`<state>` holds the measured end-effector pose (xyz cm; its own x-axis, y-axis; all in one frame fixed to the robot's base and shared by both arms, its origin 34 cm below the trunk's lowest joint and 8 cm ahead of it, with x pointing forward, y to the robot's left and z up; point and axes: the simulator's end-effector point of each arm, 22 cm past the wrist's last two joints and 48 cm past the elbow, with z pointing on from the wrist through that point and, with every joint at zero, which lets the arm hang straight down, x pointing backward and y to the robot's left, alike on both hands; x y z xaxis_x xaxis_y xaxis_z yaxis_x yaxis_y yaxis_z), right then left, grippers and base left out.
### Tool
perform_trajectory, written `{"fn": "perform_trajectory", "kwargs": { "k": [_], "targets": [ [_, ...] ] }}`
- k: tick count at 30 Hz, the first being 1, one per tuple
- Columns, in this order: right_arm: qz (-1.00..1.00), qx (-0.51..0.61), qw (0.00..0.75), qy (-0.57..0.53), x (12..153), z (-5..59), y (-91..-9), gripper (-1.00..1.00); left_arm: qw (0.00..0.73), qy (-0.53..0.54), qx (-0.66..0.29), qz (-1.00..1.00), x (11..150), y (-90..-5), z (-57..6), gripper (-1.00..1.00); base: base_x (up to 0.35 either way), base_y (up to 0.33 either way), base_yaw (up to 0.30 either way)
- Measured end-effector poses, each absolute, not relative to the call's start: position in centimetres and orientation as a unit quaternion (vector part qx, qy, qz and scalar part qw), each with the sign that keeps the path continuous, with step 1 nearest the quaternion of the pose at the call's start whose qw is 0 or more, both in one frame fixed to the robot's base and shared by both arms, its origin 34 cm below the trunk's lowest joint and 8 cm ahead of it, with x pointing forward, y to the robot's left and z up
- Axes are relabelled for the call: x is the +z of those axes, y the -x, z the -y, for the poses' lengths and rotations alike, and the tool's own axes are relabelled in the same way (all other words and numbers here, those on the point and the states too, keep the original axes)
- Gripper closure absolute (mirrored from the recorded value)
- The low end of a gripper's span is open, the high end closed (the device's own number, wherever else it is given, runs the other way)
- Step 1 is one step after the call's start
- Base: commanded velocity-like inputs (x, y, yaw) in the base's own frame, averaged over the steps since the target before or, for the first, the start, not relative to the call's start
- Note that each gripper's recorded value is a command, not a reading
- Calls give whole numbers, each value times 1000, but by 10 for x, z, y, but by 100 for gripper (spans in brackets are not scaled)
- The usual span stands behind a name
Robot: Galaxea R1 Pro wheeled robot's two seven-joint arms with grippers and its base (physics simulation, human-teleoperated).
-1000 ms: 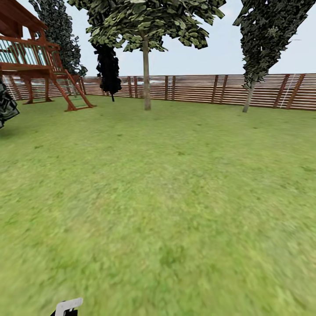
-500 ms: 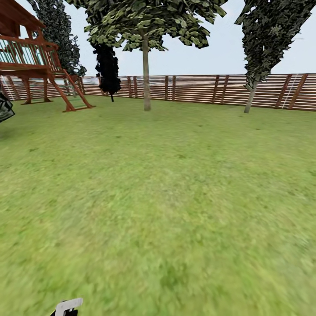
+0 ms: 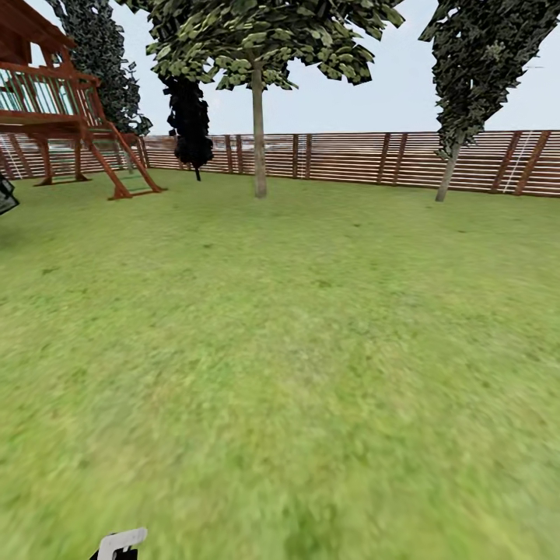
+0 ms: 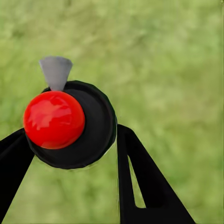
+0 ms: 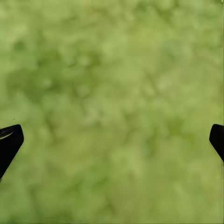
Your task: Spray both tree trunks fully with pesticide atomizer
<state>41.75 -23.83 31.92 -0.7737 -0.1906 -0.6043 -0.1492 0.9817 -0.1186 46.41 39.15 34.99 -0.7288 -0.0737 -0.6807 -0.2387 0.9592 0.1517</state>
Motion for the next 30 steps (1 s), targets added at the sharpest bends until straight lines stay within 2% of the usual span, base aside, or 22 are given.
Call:
{"fn": "perform_trajectory", "kwargs": {
  "k": [30],
  "targets": [
    [-941, -32, 324, 90, 319, 238, -418, -100, 358, 85, 115, -923, 350, -464, -392, 100, 340, 0, 0]
  ]
}}
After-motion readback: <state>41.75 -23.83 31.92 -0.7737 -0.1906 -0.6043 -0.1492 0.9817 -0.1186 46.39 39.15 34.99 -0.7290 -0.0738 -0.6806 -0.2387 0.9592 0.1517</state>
